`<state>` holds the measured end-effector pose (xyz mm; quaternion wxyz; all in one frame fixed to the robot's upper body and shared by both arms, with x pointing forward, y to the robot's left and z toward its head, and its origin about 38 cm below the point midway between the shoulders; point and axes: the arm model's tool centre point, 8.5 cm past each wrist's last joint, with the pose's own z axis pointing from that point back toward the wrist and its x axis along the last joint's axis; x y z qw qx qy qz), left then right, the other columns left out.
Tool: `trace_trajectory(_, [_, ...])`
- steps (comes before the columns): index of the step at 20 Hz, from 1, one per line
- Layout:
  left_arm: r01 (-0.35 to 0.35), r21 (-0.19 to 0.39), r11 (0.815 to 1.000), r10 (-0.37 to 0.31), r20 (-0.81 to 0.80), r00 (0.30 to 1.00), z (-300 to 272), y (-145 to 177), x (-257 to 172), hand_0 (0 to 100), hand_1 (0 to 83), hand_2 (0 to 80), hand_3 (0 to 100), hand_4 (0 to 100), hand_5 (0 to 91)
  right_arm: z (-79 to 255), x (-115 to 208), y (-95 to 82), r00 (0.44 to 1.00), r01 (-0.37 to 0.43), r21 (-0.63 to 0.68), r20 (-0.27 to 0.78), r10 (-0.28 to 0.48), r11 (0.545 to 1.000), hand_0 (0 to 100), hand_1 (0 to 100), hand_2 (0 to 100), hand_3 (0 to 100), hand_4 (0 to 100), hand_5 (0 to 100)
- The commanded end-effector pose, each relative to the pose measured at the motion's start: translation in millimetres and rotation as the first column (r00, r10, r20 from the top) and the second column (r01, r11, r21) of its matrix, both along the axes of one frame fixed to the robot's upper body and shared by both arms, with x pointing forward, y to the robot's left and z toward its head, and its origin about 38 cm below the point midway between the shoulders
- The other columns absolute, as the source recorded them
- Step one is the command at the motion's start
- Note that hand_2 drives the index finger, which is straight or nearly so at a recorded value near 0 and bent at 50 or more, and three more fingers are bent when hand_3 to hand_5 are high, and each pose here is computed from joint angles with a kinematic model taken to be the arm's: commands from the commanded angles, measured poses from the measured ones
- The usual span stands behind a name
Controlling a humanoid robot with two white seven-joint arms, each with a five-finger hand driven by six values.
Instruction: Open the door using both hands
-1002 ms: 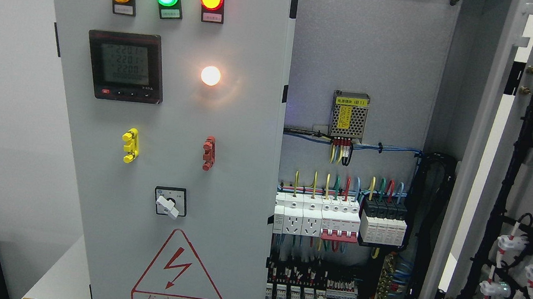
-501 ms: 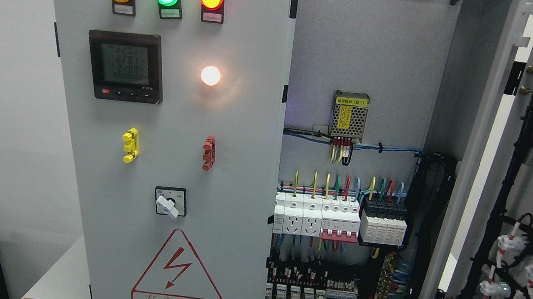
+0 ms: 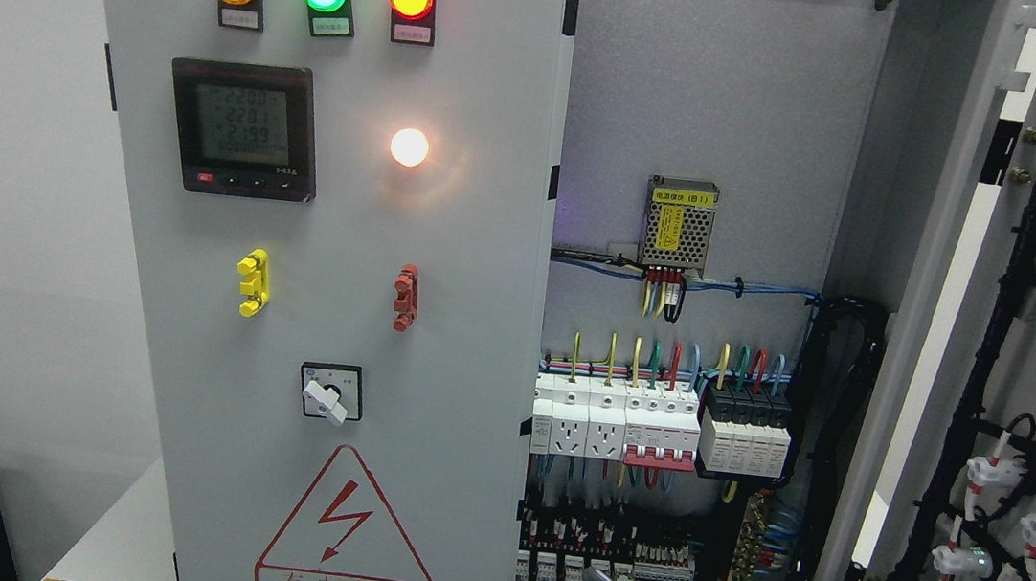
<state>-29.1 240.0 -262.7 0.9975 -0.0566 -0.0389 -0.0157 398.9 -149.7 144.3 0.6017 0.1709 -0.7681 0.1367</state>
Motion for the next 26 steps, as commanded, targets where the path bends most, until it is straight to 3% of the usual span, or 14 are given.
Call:
trace_trajectory(1, [0.000,0.000,1.000,0.000,0.001,1.000,0,0,0,0,0.0,0.0,0,3,0.0,9,11,2.1,1.000,-0.003,0.004,0.004,0.003,1.000,0,0,0,0,0,0])
trace_trajectory(6, [0.000,0.000,1.000,0.000,0.001,1.000,0,0,0,0,0.0,0.0,0,3,0.0,20,24,4.7,0.997,-0.026,0.050,-0.065,0.029,0.998,0,0,0,0,0,0])
trace_trajectory(26, [0.000,0.000,1.000,0.000,0.001,1.000,0,0,0,0,0.0,0.0,0,3,0.0,34,58,5.8,0.993,-0.031,0.013,-0.117,0.032,0.999,0,0,0,0,0,0])
